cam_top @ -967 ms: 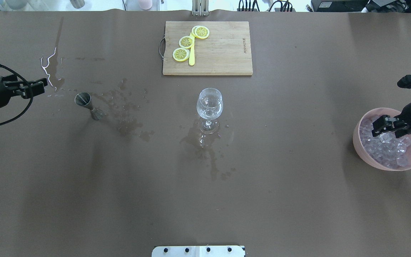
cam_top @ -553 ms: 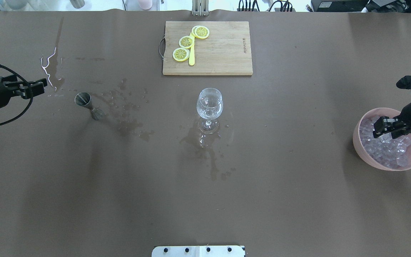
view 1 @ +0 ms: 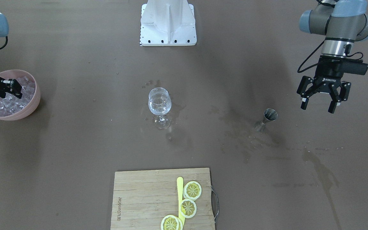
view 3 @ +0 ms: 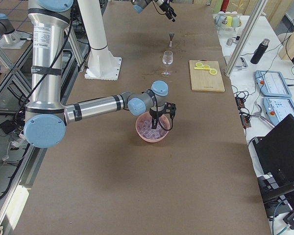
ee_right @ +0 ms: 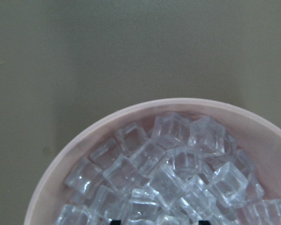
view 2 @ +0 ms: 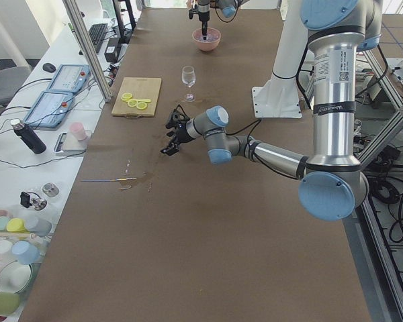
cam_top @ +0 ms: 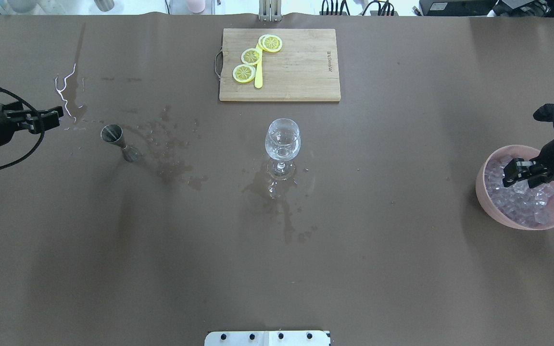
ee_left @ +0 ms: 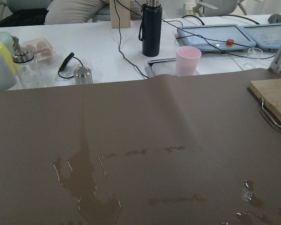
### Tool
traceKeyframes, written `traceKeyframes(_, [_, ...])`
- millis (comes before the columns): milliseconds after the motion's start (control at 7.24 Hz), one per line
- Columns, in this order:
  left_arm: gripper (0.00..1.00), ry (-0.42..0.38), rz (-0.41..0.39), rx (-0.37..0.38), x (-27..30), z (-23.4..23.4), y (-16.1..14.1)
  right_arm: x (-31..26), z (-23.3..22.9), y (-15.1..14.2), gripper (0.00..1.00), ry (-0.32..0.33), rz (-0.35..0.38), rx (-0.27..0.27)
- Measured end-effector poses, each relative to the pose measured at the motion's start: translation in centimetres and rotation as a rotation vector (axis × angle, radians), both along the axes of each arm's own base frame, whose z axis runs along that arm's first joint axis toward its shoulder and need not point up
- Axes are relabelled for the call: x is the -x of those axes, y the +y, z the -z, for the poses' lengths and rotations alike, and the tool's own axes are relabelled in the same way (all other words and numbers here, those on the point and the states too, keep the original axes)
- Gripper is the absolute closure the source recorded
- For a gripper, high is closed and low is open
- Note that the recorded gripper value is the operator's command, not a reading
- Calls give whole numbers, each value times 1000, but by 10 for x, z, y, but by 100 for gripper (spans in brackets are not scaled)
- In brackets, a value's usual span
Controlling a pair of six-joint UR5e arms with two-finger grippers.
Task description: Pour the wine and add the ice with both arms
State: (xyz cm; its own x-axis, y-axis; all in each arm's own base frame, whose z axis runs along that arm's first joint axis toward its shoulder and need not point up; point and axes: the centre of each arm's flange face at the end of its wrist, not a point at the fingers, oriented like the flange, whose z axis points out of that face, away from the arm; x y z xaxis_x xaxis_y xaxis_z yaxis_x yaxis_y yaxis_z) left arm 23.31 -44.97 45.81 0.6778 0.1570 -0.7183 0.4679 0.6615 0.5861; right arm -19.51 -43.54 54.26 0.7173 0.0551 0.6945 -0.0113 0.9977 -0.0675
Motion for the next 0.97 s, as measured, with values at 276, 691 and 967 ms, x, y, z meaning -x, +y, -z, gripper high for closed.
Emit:
traceKeyframes(276, [2,-1,0,0,0,-1,0,0,0,0,36,-2,2,0])
traceKeyframes(691, [2,-3,1,2,1,-3,1,-1,-1,1,38,-1,3,-1])
traceKeyframes(967, [2,-3,1,2,1,-3,1,0,-2,1,53,2,2,0])
